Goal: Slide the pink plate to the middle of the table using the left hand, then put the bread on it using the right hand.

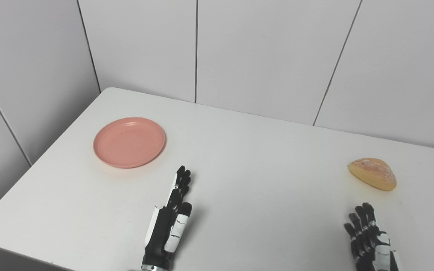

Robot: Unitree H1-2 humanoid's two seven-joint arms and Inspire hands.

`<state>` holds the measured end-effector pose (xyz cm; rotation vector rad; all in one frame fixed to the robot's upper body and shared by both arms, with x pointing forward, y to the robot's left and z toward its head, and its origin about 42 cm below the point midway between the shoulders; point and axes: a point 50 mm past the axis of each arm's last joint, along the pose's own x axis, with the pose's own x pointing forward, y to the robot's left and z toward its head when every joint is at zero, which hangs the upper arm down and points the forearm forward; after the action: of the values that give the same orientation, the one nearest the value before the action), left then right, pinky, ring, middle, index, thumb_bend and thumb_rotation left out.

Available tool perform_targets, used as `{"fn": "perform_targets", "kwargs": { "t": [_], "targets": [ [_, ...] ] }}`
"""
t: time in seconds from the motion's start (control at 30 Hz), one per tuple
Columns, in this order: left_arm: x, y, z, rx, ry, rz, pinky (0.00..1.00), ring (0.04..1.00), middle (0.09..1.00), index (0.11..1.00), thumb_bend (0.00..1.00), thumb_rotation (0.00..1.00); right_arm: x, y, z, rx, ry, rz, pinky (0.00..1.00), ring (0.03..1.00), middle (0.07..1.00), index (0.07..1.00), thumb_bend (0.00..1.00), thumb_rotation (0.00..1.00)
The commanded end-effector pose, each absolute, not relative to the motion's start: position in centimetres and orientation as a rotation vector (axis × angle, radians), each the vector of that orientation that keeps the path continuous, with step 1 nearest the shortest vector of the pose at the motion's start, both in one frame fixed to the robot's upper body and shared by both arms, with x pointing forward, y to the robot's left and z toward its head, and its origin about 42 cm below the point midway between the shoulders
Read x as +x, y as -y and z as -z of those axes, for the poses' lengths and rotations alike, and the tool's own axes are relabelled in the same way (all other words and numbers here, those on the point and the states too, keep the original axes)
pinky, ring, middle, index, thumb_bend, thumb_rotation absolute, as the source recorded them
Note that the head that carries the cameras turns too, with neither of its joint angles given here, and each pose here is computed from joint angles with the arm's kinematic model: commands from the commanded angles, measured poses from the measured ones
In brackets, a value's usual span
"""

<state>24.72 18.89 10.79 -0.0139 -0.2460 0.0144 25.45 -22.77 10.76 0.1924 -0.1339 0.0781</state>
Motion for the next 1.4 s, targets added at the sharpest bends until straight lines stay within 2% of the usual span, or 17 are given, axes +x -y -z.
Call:
{"fn": "perform_targets", "kwargs": {
  "t": [0.0,0.13,0.3,0.43,0.6,0.8,0.87,0.93,1.07,1.13,1.23,1.37],
  "targets": [
    [26.4,-17.1,-12.6,-0.103,0.234,-0.007,1.0,0.989,0.999,1.0,0.82,0.9,25.5,22.9,-10.0,0.195,0.115,-0.069,1.0,1.0,1.0,1.0,0.82,1.0],
    [28.2,-18.5,-16.3,-0.106,0.251,0.015,0.95,0.976,0.982,0.989,0.92,0.85,25.3,22.5,-10.0,0.199,0.112,-0.059,1.0,1.0,1.0,0.998,0.83,1.0],
    [30.3,-19.9,-20.7,-0.114,0.272,0.036,0.89,0.947,0.96,0.969,0.95,0.81,25.1,22.2,-10.1,0.191,0.112,-0.052,1.0,1.0,1.0,0.994,0.84,1.0],
    [31.8,-21.2,-23.4,-0.143,0.276,0.052,0.89,0.956,0.959,0.957,0.96,0.78,24.9,22.0,-10.2,0.19,0.109,-0.055,1.0,1.0,1.0,0.991,0.85,1.0],
    [33.6,-22.8,-25.8,-0.091,0.292,0.084,0.86,0.963,0.975,0.967,0.97,0.82,25.0,21.8,-10.2,0.193,0.104,-0.063,1.0,1.0,1.0,0.994,0.85,1.0],
    [35.4,-25.6,-28.0,-0.032,0.323,0.085,0.9,0.948,0.974,0.973,0.99,0.84,25.1,21.7,-10.3,0.197,0.103,-0.065,1.0,1.0,1.0,0.995,0.85,1.0],
    [35.9,-26.6,-28.7,-0.014,0.342,0.07,0.88,0.942,0.974,0.972,0.99,0.83,25.2,21.8,-10.2,0.198,0.102,-0.068,1.0,1.0,1.0,0.997,0.85,1.0],
    [36.5,-27.6,-29.6,0.006,0.362,0.057,0.96,0.98,0.994,0.992,0.98,0.84,25.2,21.8,-10.1,0.197,0.102,-0.069,1.0,1.0,1.0,0.998,0.85,1.0],
    [37.9,-30.1,-30.5,0.025,0.381,0.015,1.0,0.999,1.0,1.0,1.0,0.87,25.3,21.8,-10.0,0.197,0.1,-0.068,1.0,1.0,1.0,1.0,0.85,1.0],
    [38.5,-31.4,-30.7,0.038,0.39,-0.027,0.9,0.956,0.971,0.973,1.0,0.87,25.3,21.8,-10.0,0.198,0.097,-0.067,1.0,1.0,1.0,1.0,0.85,1.0],
    [39.4,-33.2,-31.1,0.071,0.418,-0.064,0.83,0.927,0.963,0.96,1.0,0.88,25.3,21.9,-10.0,0.203,0.094,-0.066,1.0,1.0,1.0,1.0,0.85,1.0],
    [41.0,-36.1,-31.2,0.115,0.44,-0.133,0.78,0.904,0.945,0.948,1.0,0.91,25.3,22.0,-9.9,0.199,0.095,-0.065,1.0,1.0,1.0,1.0,0.84,1.0]
  ]
}}
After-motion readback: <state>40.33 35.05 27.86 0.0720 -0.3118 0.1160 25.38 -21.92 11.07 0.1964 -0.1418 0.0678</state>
